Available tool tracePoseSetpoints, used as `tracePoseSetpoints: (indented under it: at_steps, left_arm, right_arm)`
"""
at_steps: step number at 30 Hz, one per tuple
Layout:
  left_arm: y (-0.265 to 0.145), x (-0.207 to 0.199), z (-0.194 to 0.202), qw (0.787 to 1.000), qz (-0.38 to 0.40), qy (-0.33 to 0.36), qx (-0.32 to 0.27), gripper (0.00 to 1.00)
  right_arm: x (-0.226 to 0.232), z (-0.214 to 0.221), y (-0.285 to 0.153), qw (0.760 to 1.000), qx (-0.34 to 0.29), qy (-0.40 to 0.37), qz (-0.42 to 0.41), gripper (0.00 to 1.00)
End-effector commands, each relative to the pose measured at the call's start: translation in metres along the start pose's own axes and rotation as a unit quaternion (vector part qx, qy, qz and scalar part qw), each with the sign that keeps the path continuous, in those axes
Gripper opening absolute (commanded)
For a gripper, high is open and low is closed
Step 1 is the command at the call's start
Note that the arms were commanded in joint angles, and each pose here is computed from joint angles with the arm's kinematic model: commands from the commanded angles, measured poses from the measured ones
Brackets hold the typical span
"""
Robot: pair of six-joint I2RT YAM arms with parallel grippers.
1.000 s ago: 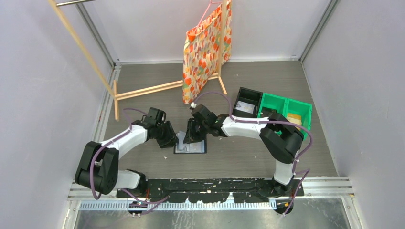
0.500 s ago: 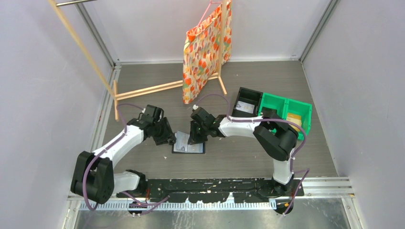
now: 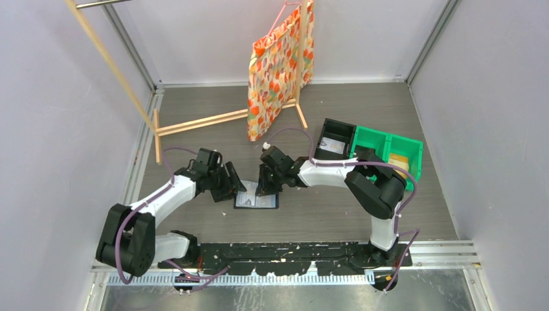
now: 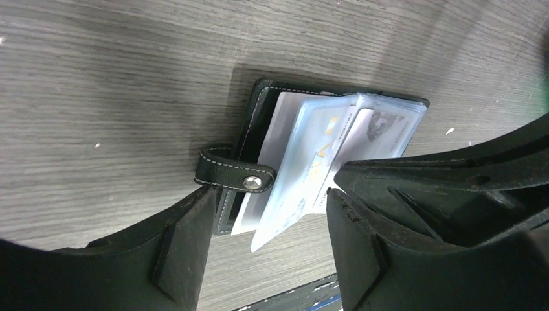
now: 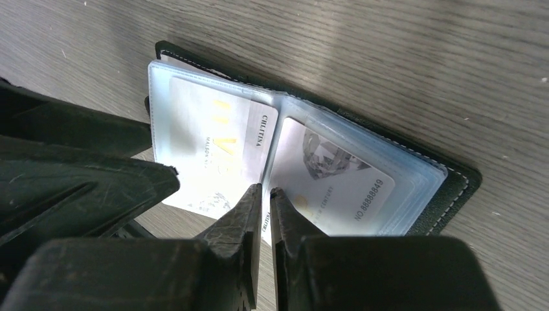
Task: Take the credit cards out of the card holder
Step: Remove the credit card from the card holder.
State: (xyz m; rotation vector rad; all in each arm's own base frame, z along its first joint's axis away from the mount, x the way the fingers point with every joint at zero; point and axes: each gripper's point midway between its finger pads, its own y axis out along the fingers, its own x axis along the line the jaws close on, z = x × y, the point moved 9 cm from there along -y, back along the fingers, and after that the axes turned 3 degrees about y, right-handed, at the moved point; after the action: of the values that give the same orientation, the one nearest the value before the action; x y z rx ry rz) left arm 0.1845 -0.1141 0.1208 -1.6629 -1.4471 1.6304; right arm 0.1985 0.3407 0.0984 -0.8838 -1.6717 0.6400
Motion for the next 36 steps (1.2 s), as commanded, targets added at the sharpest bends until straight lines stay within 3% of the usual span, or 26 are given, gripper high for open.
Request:
tracePoseSetpoints:
  at_steps: [1, 9, 16, 21, 26, 31, 36]
  left_arm:
    - [0.008, -0.005, -0.004, 0.999, 0.032, -0.001, -0.007, 0.65]
    - [0.019, -0.007, 0.004, 0.996, 0.085, -0.028, 0.015, 0.62]
    - [0.017, -0.009, 0.005, 0.993, 0.108, -0.042, -0.006, 0.33]
    - [0.009, -0.017, 0.001, 0.991, 0.129, -0.035, -0.012, 0.36]
    - [0.0, -0.025, -0.002, 0.986, 0.162, -0.019, -0.026, 0.54]
    - [-0.01, -0.034, -0.003, 0.979, 0.202, -0.016, -0.031, 0.53]
    - [-0.025, -0.037, -0.004, 0.979, 0.2, 0.005, -0.044, 0.45]
  right_arm:
    - [-0.023, 0.011, -0.006, 0.998, 0.017, -0.014, 0.052, 0.16]
    - [-0.031, 0.008, -0.011, 0.998, 0.013, -0.014, 0.057, 0.16]
    - [-0.032, 0.008, -0.011, 0.998, 0.013, -0.012, 0.056, 0.16]
    - [-0.034, 0.009, -0.011, 0.998, 0.014, -0.012, 0.058, 0.16]
    - [-0.033, 0.008, -0.012, 0.998, 0.012, -0.012, 0.056, 0.15]
    - [-0.032, 0.008, -0.012, 0.998, 0.012, -0.011, 0.055, 0.15]
    - [-0.031, 0.008, -0.011, 0.999, 0.015, -0.008, 0.049, 0.15]
